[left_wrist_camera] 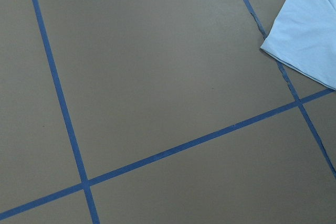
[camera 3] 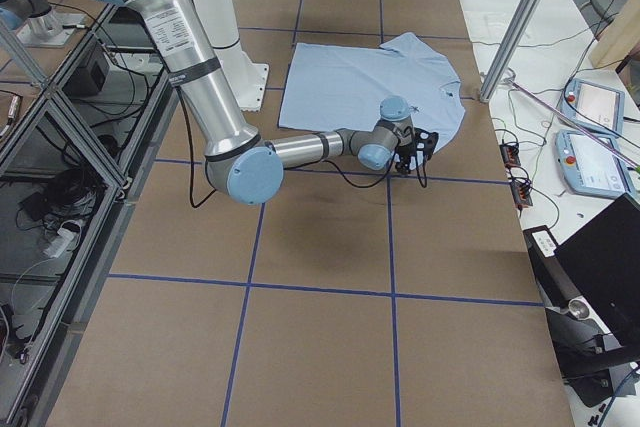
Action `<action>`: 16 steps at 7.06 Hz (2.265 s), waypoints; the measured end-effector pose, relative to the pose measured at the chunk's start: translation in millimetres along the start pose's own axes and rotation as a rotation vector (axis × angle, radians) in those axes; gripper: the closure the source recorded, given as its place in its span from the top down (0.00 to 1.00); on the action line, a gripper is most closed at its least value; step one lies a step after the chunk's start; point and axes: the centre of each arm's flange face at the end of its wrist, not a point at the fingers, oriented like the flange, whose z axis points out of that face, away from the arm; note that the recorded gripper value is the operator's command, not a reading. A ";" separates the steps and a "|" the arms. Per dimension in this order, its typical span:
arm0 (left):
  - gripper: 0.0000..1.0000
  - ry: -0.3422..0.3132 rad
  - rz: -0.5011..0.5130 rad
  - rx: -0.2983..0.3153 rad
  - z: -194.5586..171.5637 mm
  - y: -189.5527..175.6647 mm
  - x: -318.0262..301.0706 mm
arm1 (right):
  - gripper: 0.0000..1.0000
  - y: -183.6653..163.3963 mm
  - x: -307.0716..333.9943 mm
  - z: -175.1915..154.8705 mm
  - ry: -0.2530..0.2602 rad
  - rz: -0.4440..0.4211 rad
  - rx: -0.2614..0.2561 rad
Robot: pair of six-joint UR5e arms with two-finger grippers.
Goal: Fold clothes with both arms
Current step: 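Move the right gripper to the sleeve nearest it and grasp it, then fold the grasped sleeve inward across the shirt body with the right gripper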
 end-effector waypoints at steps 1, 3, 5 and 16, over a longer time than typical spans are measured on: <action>1.00 0.000 -0.001 -0.001 0.2 0.1 -0.3 | 0.62 0.2 3.2 0.6 0.003 0.001 0.000; 1.00 0.000 -0.001 -0.001 0.5 -0.5 -0.5 | 0.14 0.1 5.4 0.5 0.005 0.002 0.001; 1.00 0.000 -0.002 -0.002 1.5 -0.4 -1.8 | 0.00 -1.1 5.7 -0.4 0.005 0.004 0.002; 1.00 0.001 0.005 0.003 -0.9 -2.0 1.4 | 0.00 65.0 -155.9 -35.8 -0.088 -0.003 0.014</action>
